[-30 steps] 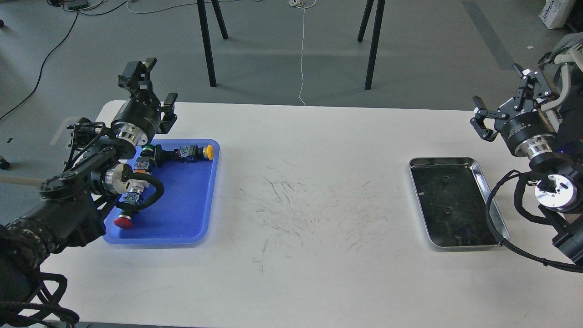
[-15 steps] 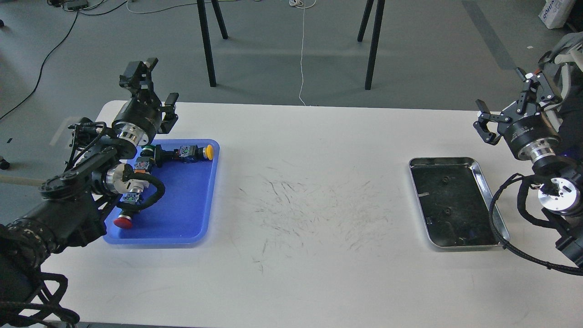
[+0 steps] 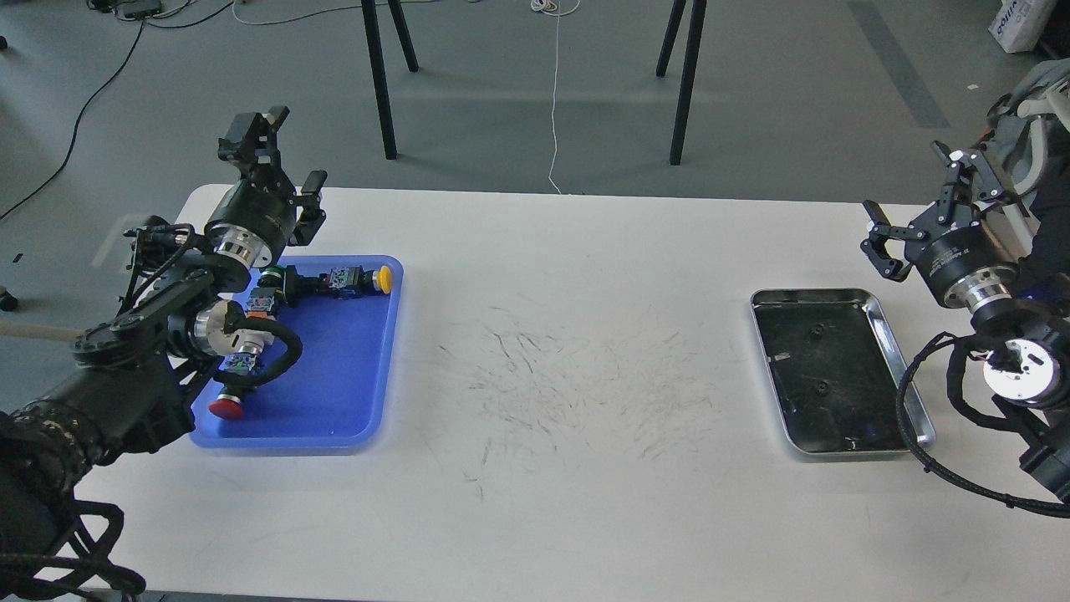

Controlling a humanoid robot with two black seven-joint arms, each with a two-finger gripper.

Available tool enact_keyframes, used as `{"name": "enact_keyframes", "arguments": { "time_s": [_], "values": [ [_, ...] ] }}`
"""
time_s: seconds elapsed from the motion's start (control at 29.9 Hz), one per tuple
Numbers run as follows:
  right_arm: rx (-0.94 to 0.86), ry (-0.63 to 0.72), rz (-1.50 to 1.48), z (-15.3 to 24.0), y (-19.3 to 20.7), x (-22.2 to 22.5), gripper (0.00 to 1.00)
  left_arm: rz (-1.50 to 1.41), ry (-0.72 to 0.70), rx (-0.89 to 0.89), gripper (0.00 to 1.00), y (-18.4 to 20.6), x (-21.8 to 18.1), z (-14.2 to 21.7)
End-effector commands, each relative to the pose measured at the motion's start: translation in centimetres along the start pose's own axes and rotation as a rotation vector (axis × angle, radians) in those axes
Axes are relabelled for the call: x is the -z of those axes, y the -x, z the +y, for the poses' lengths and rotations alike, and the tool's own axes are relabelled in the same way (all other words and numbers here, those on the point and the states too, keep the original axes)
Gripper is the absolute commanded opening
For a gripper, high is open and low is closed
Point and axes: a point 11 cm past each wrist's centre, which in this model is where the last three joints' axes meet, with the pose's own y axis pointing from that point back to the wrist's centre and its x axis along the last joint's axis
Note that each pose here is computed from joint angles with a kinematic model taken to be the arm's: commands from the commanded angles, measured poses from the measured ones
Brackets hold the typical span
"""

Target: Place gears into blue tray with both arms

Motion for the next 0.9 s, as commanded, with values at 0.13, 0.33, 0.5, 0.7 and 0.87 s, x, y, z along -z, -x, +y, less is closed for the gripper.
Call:
{"name": "enact_keyframes", "arguments": {
  "time_s": [0.13,0.33,0.5,0.7,0.87],
  "values": [
    [0.009,0.024,0.018,0.3,0.1,-0.6,0.99,-0.001,-0.002,-0.003,1.00,0.0,0.1,0.0],
    [0.027,0.082,0.081,0.3,0.2,-1.2,0.98,0.005,-0.004,0.002,1.00,0.4,0.3,0.0],
    [0.028,0.101,0.126,0.8,-0.6,-0.5,0.98,0.006,-0.005,0.004,1.00,0.6,0.5,-0.1],
    [0.079,0.171,0.264,0.2,-0.1,0.3,0.98,0.006,-0.006,0.004,1.00,0.7,0.5,-0.1],
    [0.131,0.242,0.379,-0.3,0.6,0.1,0.98,0.006,-0.006,0.004,1.00,0.7,0.5,-0.1]
  ]
}}
